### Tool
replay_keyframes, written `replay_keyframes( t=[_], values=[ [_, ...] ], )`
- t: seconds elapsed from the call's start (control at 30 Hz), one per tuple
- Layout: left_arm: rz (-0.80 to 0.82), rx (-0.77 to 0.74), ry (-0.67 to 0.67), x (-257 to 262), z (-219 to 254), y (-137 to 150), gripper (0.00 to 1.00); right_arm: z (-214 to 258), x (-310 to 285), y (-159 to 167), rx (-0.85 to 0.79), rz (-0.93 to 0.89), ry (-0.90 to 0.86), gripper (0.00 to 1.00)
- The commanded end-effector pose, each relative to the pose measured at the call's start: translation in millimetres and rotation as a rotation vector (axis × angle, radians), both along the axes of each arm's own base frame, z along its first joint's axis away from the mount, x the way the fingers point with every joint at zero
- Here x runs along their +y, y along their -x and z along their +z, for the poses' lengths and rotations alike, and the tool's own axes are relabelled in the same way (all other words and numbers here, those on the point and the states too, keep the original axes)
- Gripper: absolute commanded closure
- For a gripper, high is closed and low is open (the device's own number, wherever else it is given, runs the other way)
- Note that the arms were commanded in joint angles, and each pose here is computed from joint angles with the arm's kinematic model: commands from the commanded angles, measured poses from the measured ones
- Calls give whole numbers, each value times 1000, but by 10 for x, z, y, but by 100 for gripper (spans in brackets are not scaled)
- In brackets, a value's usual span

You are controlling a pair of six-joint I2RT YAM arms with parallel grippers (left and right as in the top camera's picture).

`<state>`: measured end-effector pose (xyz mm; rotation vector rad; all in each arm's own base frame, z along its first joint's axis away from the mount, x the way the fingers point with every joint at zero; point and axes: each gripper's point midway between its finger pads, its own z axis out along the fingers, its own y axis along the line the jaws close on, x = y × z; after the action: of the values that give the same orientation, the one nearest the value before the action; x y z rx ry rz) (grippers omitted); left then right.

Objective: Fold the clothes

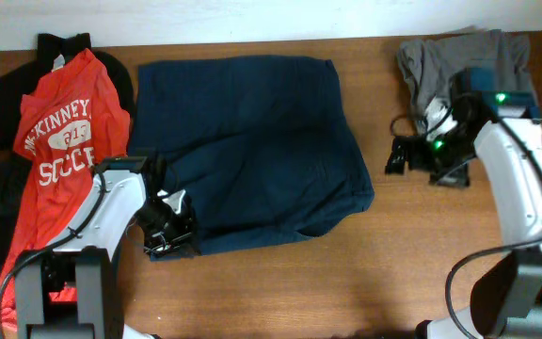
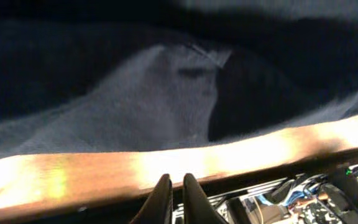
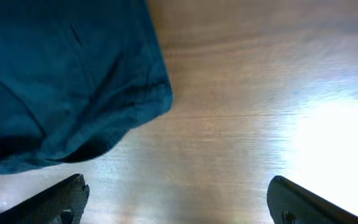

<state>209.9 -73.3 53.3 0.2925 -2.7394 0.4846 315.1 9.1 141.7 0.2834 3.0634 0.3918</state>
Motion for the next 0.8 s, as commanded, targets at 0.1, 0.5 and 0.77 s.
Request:
replay_keyframes(
  t=[0.1, 0.5, 0.77],
  values=[
    [27, -43, -15, 24, 14, -73, 98, -537, 308, 55, -24, 73, -136, 4],
    [67, -110, -108, 156, -73, -261, 99, -1125, 734, 4, -154, 171, -134, 17],
    [70, -204, -121, 179, -111, -482, 99, -1225, 779, -19, -143, 120, -133, 58]
  ],
)
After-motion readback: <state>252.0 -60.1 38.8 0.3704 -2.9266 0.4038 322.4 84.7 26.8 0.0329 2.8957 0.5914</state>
